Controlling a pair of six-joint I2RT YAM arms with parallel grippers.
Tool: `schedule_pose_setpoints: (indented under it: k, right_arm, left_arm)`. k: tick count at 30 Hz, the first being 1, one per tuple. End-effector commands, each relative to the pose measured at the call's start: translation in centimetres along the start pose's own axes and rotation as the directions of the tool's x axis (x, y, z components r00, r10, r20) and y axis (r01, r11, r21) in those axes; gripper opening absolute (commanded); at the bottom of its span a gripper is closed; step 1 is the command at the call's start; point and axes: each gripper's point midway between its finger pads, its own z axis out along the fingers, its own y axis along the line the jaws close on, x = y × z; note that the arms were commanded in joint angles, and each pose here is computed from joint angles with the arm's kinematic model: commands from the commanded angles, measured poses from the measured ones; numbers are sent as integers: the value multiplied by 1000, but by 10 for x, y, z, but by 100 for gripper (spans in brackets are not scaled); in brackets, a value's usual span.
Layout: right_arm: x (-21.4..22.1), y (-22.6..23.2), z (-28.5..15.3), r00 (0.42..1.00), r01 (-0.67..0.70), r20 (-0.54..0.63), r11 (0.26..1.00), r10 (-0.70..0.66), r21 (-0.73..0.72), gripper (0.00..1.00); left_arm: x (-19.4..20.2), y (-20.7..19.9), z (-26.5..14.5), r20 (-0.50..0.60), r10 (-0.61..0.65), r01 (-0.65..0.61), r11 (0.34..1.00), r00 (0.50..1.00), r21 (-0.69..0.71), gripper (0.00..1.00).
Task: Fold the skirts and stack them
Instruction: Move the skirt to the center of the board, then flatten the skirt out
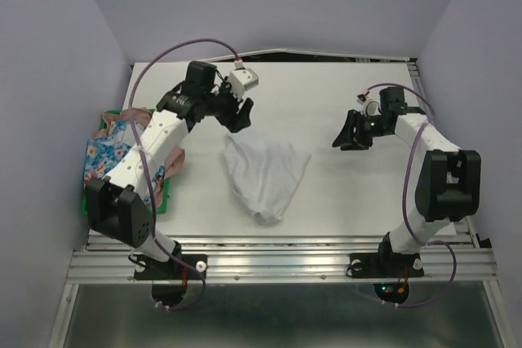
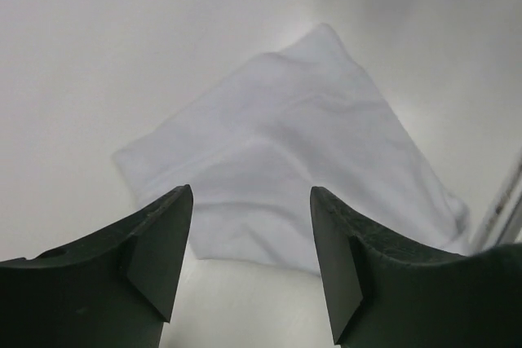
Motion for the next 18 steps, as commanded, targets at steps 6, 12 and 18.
schedule_pose_setpoints:
  k: [6, 12, 18]
  right_arm:
    - [8, 7, 71, 989, -112, -97, 993, 115, 37, 45]
    - [22, -19, 104, 970, -178, -153, 979, 192, 99, 45]
    - [27, -21, 128, 954, -230, -179, 970, 240, 77, 45]
  left_arm:
    - [55, 143, 42, -73, -425, 398, 886, 902, -236, 64]
    - [90, 180, 71, -116, -497, 447, 844, 860, -297, 61]
    - [110, 185, 93, -139, -512, 461, 841, 848, -283, 58]
